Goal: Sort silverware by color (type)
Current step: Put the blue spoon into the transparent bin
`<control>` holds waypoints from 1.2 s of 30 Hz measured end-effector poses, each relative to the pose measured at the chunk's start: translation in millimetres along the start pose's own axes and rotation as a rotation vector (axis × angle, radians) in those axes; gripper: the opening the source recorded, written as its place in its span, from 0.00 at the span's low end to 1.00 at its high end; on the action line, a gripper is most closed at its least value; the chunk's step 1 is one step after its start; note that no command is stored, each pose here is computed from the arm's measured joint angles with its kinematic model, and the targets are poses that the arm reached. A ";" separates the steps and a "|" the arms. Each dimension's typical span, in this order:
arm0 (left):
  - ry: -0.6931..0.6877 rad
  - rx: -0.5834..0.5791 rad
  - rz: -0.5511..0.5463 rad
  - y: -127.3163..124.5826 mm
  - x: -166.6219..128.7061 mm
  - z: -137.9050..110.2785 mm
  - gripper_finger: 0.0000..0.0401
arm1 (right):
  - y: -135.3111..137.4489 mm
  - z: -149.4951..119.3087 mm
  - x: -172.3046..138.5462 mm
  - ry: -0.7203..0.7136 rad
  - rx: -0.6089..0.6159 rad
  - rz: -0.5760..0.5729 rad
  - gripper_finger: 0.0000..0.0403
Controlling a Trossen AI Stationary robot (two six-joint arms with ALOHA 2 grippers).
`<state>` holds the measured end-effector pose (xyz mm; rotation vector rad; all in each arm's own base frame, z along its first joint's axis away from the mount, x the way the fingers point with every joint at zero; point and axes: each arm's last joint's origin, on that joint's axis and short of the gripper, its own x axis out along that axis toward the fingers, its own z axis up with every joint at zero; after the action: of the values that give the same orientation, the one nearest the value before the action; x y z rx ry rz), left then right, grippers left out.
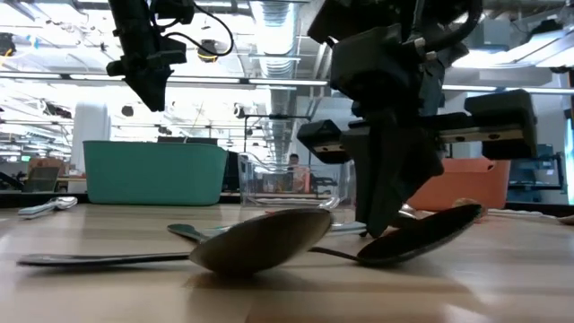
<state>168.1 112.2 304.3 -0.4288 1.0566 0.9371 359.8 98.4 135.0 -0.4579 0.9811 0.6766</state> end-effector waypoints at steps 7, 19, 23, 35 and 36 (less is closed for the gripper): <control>0.000 0.016 0.000 0.0 0.0 0.0 0.25 | -13.2 27.3 -21.5 0.002 0.006 -0.014 0.04; 0.015 0.047 -0.045 -1.3 0.0 -0.5 0.25 | -70.8 40.3 -81.3 0.023 0.128 -0.067 0.04; 0.016 0.067 -0.051 -1.5 0.0 -0.5 0.25 | -102.5 38.4 -116.6 0.002 0.194 -0.126 0.04; 0.015 0.105 -0.051 -1.5 -0.1 -0.6 0.25 | -188.0 -18.5 -219.7 -0.023 0.318 -0.370 0.04; 0.015 0.105 -0.051 -1.5 -0.1 -0.6 0.25 | -194.6 -28.5 -226.6 -0.018 0.332 -0.390 0.04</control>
<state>169.0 111.0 303.9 -0.3747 1.0985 0.8305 393.1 -128.3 328.8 -0.3348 0.9311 0.1615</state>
